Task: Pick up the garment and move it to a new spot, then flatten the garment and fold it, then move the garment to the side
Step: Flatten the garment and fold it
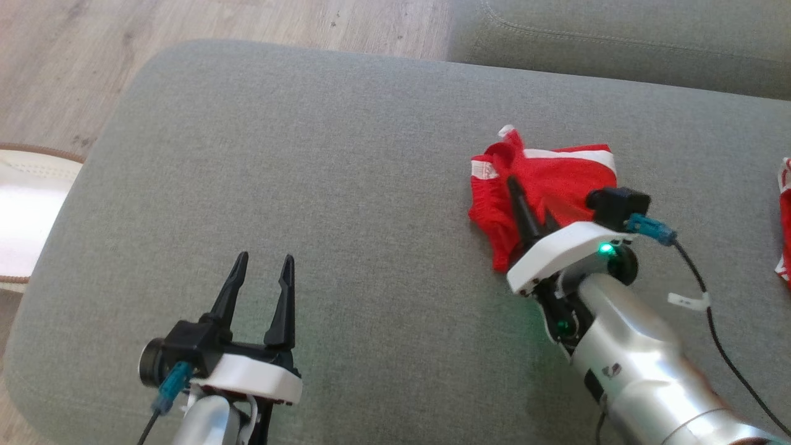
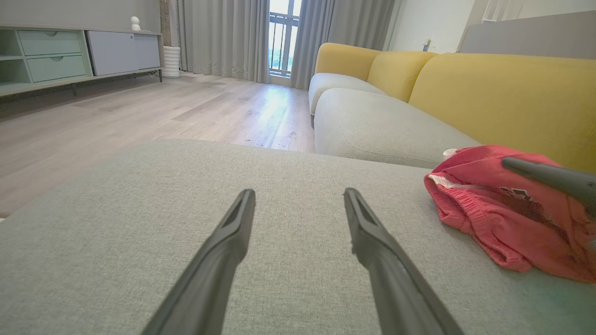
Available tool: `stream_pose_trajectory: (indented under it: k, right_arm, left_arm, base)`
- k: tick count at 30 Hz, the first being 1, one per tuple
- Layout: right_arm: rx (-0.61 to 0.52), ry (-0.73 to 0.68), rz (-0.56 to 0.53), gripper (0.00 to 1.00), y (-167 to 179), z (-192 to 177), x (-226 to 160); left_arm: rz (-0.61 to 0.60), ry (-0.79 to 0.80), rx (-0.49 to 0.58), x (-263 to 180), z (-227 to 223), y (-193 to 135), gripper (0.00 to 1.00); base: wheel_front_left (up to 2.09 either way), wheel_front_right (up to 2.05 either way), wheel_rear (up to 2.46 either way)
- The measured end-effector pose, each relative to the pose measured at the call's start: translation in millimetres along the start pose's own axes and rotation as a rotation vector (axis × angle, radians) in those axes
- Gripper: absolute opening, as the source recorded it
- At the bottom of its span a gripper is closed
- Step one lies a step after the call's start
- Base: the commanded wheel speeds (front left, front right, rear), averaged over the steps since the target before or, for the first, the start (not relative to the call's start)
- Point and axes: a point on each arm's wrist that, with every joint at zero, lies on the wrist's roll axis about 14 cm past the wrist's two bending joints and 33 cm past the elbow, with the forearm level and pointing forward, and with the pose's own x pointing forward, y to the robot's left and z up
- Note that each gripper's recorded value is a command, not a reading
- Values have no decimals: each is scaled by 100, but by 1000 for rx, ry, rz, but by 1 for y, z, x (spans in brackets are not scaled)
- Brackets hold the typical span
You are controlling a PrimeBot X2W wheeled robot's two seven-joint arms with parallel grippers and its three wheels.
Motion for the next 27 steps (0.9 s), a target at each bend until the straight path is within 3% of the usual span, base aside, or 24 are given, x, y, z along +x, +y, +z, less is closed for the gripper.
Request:
stream_pose_trajectory:
  k: [4,5,6,13,17,21,27]
  right_arm:
    - [-17,50,36,0,10,-15,-2]
    - [-22,77,43,74,12,-21,-3]
    - [-30,106,48,100,13,-28,-5]
    - [-91,284,127,100,33,-73,-25]
    - [-66,370,175,100,49,-90,-36]
    - [-92,307,185,100,51,-79,-35]
    - [-147,144,93,100,19,-37,-28]
  left_arm:
    - [-3,3,0,1,-1,-1,100]
    - [-5,4,0,1,-1,-2,100]
    - [-7,4,0,2,-1,-2,100]
    - [-25,9,-1,5,-3,-8,100]
    - [-37,7,-1,7,-2,-12,100]
    - [-52,1,-2,10,-1,-16,100]
    - [-95,-76,-7,21,24,-30,100]
  base:
    - [0,0,0]
    - [0,0,0]
    - [0,0,0]
    - [0,0,0]
    - [0,0,0]
    - [0,0,0]
    - [0,0,0]
